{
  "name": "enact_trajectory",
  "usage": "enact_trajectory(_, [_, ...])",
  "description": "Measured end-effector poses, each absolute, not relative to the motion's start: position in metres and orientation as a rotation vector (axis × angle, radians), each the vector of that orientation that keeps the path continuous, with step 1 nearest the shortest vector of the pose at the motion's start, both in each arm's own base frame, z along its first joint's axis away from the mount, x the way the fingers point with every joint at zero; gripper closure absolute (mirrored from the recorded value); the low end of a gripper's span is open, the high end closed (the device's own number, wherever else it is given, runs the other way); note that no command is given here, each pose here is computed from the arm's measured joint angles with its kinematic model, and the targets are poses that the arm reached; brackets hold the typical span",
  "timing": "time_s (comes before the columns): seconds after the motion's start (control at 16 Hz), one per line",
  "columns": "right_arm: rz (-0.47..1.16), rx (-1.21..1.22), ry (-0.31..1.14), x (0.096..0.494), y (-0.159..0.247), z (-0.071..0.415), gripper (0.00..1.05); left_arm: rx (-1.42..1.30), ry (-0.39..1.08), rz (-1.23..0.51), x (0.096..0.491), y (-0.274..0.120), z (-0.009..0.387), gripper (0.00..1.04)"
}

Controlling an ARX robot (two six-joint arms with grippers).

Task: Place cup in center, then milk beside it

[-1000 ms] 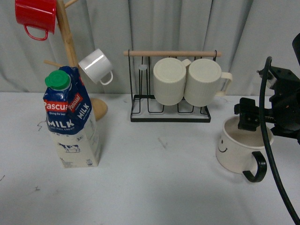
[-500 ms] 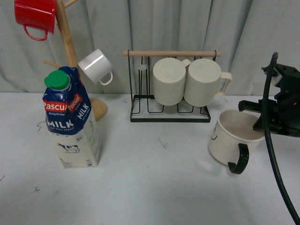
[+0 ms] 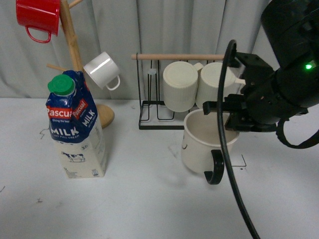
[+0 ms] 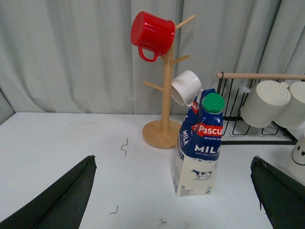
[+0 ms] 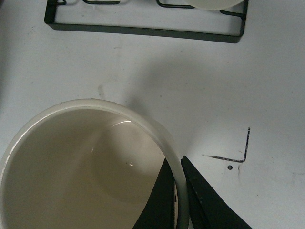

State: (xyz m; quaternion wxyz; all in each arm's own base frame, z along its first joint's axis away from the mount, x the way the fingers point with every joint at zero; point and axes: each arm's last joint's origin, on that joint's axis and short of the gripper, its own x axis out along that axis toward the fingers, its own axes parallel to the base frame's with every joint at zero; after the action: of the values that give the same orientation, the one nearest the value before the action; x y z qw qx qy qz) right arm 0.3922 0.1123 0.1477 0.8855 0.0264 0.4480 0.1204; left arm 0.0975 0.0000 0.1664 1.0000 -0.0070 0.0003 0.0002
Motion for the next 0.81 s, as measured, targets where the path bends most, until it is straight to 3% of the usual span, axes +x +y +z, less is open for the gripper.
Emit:
enact_trajectory(0.25, [0.293, -0.027, 0.934, 0.402, 0.133, 0.149, 1.01, -0.014, 0.001, 0.000, 0.098, 0.000, 0.166, 0.07])
enact_trajectory(0.81, [0.312, -0.093, 0.984, 0.407, 0.137, 0.128, 1.01, -0.014, 0.001, 0.000, 0.098, 0.000, 0.166, 0.07])
